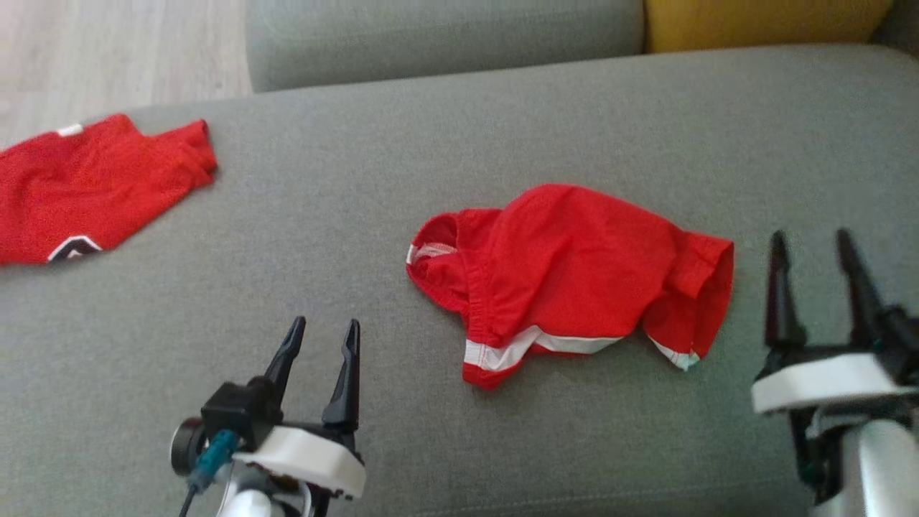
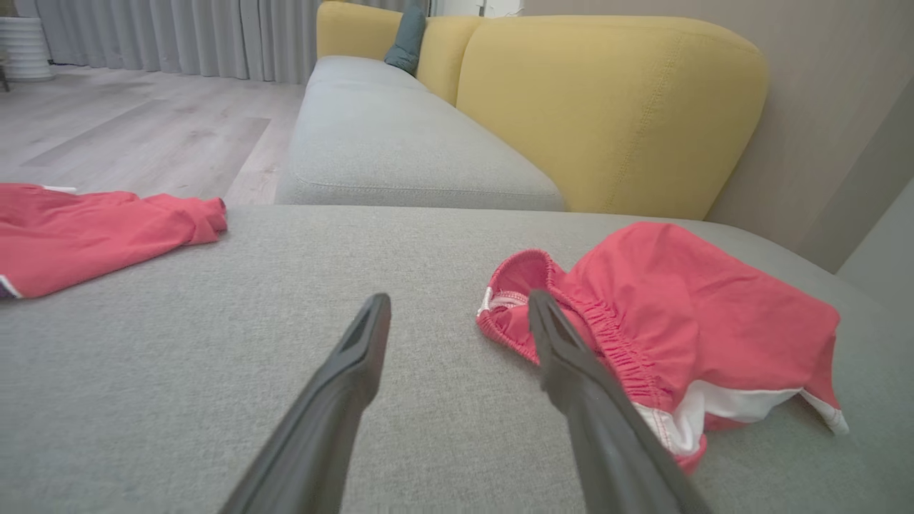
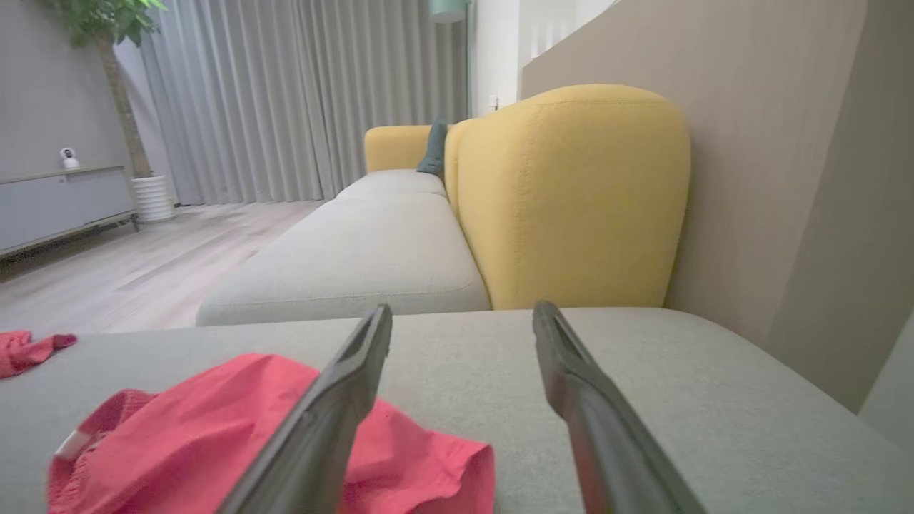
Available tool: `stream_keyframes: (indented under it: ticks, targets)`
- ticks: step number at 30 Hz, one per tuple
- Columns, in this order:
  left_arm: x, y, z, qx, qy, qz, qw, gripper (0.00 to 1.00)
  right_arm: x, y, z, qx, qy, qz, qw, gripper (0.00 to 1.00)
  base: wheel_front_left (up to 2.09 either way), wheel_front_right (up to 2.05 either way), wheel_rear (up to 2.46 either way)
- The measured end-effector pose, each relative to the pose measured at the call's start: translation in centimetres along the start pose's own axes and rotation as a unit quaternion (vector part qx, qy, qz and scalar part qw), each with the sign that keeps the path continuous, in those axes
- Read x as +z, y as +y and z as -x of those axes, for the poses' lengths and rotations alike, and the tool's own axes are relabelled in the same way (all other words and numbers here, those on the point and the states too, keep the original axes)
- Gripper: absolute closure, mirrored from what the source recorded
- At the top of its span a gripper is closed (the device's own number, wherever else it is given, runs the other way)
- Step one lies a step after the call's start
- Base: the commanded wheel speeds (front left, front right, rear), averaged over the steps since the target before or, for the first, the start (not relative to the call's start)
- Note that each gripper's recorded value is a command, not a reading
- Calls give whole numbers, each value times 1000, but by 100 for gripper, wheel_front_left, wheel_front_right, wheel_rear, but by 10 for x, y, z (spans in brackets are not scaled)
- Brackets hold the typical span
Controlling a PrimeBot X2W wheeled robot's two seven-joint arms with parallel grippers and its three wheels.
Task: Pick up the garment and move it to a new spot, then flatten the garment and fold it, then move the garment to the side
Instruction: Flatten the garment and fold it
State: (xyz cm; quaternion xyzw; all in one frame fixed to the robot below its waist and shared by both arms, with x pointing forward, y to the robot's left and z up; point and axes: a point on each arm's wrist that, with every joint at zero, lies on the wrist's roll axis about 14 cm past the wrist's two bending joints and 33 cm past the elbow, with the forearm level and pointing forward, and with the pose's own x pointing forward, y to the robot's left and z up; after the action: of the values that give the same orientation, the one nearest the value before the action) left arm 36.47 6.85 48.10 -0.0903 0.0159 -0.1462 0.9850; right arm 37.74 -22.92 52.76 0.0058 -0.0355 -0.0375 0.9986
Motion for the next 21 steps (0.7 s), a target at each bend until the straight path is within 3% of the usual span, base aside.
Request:
stream_keyframes:
  ticks: [11, 21]
  targets:
    - [7, 9, 30, 28, -13, 0, 1000, 0, -21, 49, 28, 69, 32, -34, 997, 0, 0, 0, 0]
    - [12, 11, 34, 36, -20, 2, 999, 0, -30, 61, 35, 86, 43, -44, 994, 0, 0, 0, 0]
